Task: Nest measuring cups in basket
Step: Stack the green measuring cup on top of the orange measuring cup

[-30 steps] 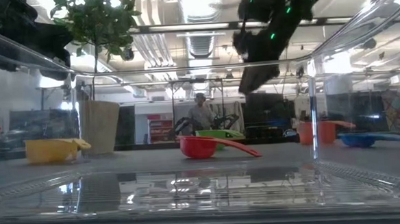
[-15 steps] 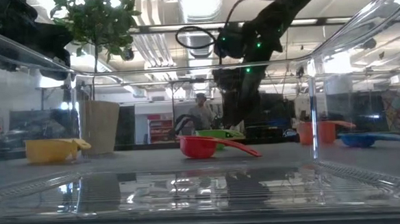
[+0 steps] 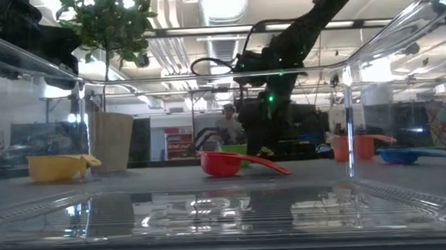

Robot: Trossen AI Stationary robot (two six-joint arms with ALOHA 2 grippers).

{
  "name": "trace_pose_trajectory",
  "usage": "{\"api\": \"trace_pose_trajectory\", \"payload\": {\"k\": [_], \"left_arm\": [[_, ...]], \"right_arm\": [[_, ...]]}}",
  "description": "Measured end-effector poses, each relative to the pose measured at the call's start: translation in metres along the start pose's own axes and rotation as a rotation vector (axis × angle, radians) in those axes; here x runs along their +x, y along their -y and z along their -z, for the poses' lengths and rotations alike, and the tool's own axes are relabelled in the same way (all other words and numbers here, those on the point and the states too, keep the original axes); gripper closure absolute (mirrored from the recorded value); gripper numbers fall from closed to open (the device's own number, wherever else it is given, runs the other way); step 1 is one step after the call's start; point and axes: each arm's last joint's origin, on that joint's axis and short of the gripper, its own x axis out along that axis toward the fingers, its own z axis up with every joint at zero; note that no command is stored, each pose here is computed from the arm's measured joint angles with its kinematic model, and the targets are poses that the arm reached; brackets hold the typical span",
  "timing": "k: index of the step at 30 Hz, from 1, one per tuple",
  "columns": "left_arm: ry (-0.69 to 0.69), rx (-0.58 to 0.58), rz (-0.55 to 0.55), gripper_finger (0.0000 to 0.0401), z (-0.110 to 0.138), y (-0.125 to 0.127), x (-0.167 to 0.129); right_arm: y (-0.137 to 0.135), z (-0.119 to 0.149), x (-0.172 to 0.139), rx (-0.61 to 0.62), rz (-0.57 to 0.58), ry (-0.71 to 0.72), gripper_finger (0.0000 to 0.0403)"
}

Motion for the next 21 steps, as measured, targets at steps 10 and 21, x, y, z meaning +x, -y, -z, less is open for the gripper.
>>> {"api": "trace_pose_trajectory", "payload": {"k": [10, 21], "left_arm": [[-0.001, 0.0, 0.0, 0.036, 0.0001, 0.0, 0.0], [0.0, 0.0, 0.0, 0.036, 0.0, 0.0, 0.0]], "right_arm": [[0.0004, -0.0032, -0.0053, -0.029, 0.0, 0.026, 0.0212], [0.0005, -0.0037, -0.0096, -0.04, 0.0, 0.028, 0.0271]]}}
